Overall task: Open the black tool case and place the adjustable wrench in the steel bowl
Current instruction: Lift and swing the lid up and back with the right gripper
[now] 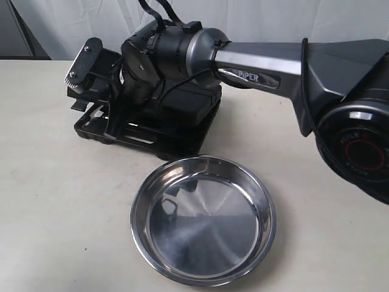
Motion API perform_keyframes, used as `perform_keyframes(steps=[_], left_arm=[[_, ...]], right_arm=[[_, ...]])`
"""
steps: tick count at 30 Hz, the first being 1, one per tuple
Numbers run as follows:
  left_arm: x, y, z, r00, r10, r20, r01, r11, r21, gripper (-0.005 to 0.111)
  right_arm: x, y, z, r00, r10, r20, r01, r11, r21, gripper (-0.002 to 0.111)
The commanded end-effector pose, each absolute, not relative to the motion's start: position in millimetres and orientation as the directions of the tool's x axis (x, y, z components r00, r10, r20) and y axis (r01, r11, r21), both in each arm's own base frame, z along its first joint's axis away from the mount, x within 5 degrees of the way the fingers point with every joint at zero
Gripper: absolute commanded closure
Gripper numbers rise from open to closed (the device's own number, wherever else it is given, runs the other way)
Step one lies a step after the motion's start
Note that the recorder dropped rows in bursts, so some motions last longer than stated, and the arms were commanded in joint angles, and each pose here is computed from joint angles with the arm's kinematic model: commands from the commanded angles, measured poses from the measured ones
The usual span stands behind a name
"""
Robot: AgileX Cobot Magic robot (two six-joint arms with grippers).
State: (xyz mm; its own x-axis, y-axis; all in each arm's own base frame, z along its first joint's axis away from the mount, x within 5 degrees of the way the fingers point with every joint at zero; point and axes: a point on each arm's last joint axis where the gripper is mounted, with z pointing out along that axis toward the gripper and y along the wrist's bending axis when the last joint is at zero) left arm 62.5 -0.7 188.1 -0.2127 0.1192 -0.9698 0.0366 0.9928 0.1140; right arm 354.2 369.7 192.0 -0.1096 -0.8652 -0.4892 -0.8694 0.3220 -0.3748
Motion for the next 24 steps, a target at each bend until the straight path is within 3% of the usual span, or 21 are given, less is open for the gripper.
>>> perform_keyframes(steps=[1,11,24], left_arm=[[62.5,-1.3,190.0,-0.196,0.116,-0.974,0.043,0.993,0.109,0.106],[62.5,-1.3,190.0,-0.196,0.116,-0.974,0.043,0.993,0.109,0.106],[62.5,-1.3,190.0,-0.196,0.116,-0.974,0.043,0.993,0.109,0.106]], right_arm=[[377.2,345.7,211.9,-0.162,-0.826,-0.539,-0.816,0.420,-0.398,0.108],[402.9,305.3,240.9,-0.284,-0.721,-0.632,-0.760,0.572,-0.310,0.108],[413.1,286.5,262.6,-0.404,-0.527,-0.748,-0.707,0.698,-0.110,0.108]])
